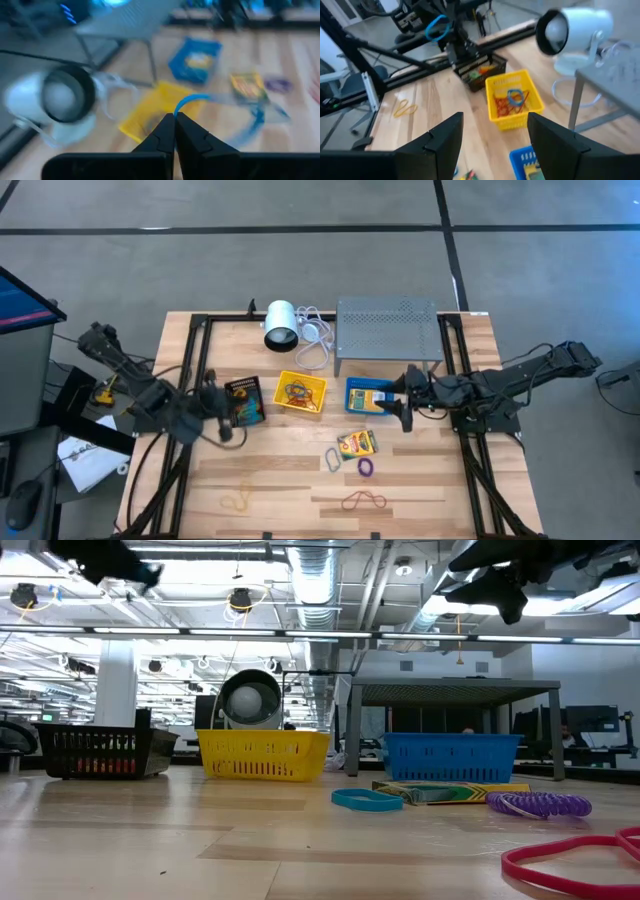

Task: Pick & Place Office Desk Supplies
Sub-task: Put the blue rubber band into the yellow bin, then put the yellow rubber band into the yellow bin

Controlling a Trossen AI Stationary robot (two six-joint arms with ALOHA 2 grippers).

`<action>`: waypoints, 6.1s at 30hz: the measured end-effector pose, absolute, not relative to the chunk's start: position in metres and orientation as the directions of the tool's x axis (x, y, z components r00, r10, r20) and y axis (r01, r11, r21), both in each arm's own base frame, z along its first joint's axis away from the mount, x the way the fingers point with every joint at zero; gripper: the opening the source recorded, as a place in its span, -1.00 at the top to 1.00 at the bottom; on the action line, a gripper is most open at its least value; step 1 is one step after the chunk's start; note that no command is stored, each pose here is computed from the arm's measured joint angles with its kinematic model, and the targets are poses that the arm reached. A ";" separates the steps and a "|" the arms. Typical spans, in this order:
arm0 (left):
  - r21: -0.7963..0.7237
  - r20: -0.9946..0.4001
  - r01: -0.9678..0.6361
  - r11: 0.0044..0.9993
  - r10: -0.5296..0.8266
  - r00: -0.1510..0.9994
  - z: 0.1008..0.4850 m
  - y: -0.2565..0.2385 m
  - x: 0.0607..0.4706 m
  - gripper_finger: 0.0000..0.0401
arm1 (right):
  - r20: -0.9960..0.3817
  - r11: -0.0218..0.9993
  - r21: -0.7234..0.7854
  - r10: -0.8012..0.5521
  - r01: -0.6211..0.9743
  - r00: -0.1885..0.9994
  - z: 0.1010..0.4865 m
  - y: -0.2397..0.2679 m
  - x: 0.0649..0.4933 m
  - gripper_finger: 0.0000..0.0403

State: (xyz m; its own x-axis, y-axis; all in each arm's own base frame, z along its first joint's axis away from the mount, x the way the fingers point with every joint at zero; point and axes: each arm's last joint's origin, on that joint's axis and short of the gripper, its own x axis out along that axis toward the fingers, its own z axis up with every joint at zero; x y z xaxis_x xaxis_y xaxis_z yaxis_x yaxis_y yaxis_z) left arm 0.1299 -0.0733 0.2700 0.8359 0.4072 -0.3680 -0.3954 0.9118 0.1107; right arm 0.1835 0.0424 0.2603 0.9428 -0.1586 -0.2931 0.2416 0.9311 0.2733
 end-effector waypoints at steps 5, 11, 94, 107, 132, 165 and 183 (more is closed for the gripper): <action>0.161 -0.293 -0.442 0.882 0.471 0.832 0.273 -0.063 0.144 1.00 | -0.260 0.942 0.241 -0.169 0.233 0.951 0.264 0.041 0.184 -0.08; 0.059 -0.280 -0.374 0.925 0.375 0.884 0.272 -0.039 0.167 1.00 | -0.255 0.953 0.195 -0.181 0.234 0.950 0.265 0.039 0.184 -0.08; -0.344 -0.195 0.123 0.931 -0.198 0.961 0.215 0.058 0.268 0.02 | -0.300 0.951 0.182 -0.190 0.252 0.935 0.257 0.039 0.191 -0.08; -0.227 -0.168 0.460 0.858 -0.500 0.850 0.268 -0.036 0.214 0.35 | -0.301 0.948 0.190 -0.190 0.254 0.935 0.257 0.039 0.191 -0.08; -0.629 -0.775 -0.549 0.550 -0.497 0.391 0.191 -0.125 0.168 0.39 | -0.300 0.931 0.246 -0.192 0.270 0.934 0.256 0.039 0.192 -0.08; -0.361 -0.932 -0.602 0.712 -0.294 0.211 0.157 -0.176 0.203 0.29 | -0.307 0.938 0.224 -0.190 0.265 0.933 0.255 0.040 0.192 -0.08; -0.281 -0.958 -0.603 0.746 -0.260 0.123 0.128 -0.172 0.197 0.06 | -0.307 0.941 0.216 -0.189 0.262 0.933 0.255 0.040 0.192 -0.08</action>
State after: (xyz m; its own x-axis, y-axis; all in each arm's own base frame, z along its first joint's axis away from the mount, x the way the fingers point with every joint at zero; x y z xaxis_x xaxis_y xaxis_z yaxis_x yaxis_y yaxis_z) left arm 0.1966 -0.1720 0.1285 0.1231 -0.2604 -0.9576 -0.6035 0.7464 -0.2806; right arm 0.1916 0.0395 0.2553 0.9329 -0.1891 -0.3066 0.2616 0.9407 0.2158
